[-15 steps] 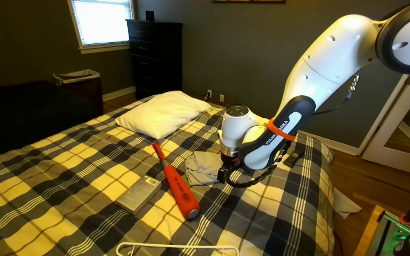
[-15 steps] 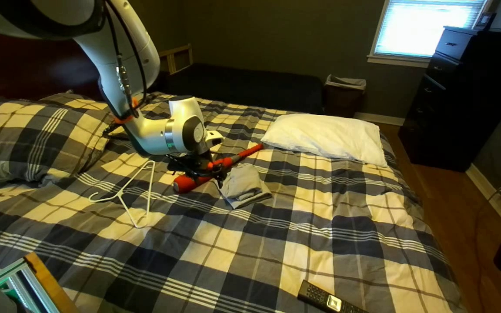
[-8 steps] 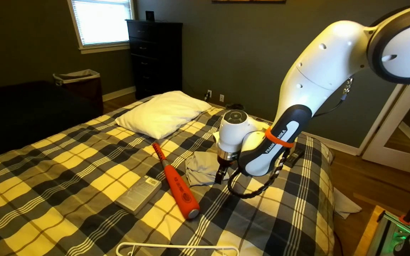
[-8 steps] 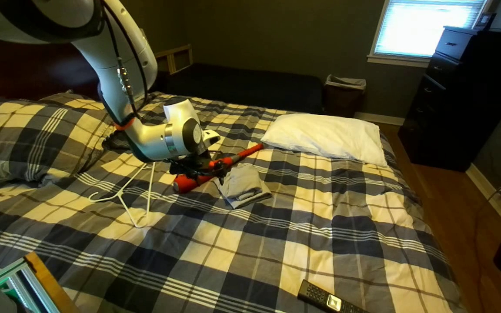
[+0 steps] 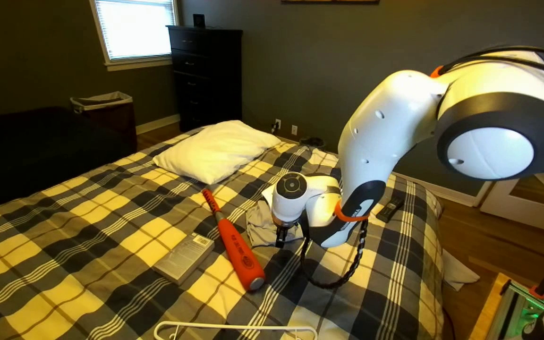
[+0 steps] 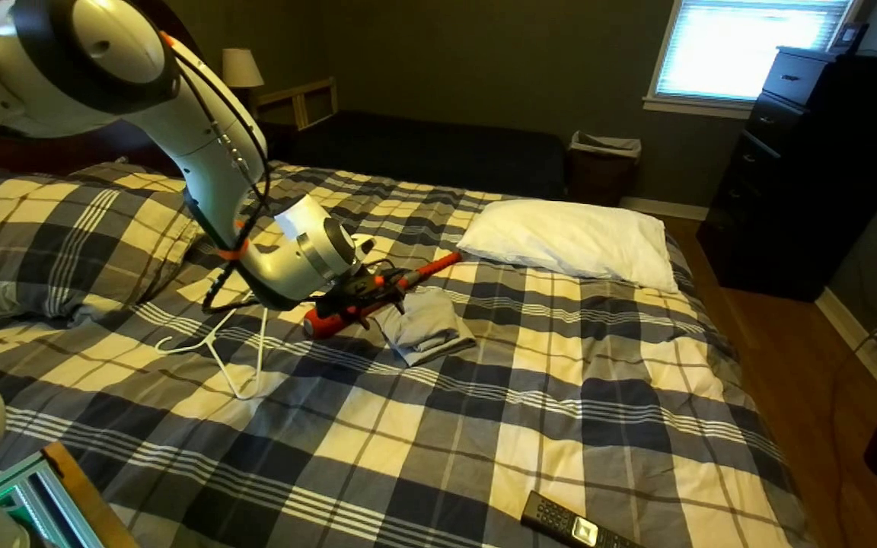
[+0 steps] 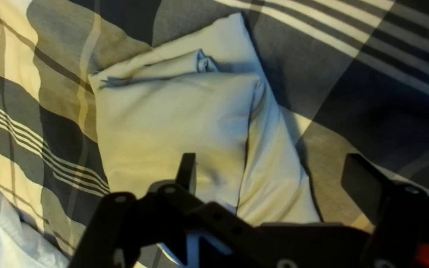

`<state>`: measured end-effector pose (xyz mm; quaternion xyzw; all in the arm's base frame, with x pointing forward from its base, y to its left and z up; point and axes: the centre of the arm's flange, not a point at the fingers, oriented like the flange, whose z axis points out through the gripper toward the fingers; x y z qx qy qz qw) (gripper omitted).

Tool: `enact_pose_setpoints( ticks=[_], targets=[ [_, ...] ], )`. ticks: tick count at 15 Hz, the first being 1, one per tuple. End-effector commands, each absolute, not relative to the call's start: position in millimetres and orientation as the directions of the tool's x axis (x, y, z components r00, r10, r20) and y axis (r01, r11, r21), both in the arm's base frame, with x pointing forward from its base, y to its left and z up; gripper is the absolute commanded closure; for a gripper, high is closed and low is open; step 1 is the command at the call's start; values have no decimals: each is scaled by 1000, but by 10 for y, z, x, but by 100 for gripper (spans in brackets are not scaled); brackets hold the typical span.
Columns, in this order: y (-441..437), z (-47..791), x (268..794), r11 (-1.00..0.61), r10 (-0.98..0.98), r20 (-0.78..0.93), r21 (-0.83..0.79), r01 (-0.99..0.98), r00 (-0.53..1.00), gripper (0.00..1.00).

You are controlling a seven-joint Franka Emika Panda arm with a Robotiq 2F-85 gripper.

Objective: Unfold the gray bed sheet on the bed

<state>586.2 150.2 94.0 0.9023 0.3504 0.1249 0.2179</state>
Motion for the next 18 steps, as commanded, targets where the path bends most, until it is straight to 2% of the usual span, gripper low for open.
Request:
enact_pose_setpoints(
  ticks=[1, 11, 12, 14, 16, 18],
  targets=[
    [1541, 910, 5875, -664, 684, 78, 479, 574, 726, 0],
    [1808, 445, 5826, -531, 798, 80, 561, 635, 597, 1],
    [1840, 388, 5821, -521, 805, 77, 565, 640, 588, 7],
    [1891, 296, 5819, -501, 816, 71, 582, 641, 573, 29],
    [1925, 268, 5858, -487, 823, 74, 602, 633, 563, 38],
    [1939, 267, 5899, -487, 822, 88, 621, 614, 563, 42]
  ],
)
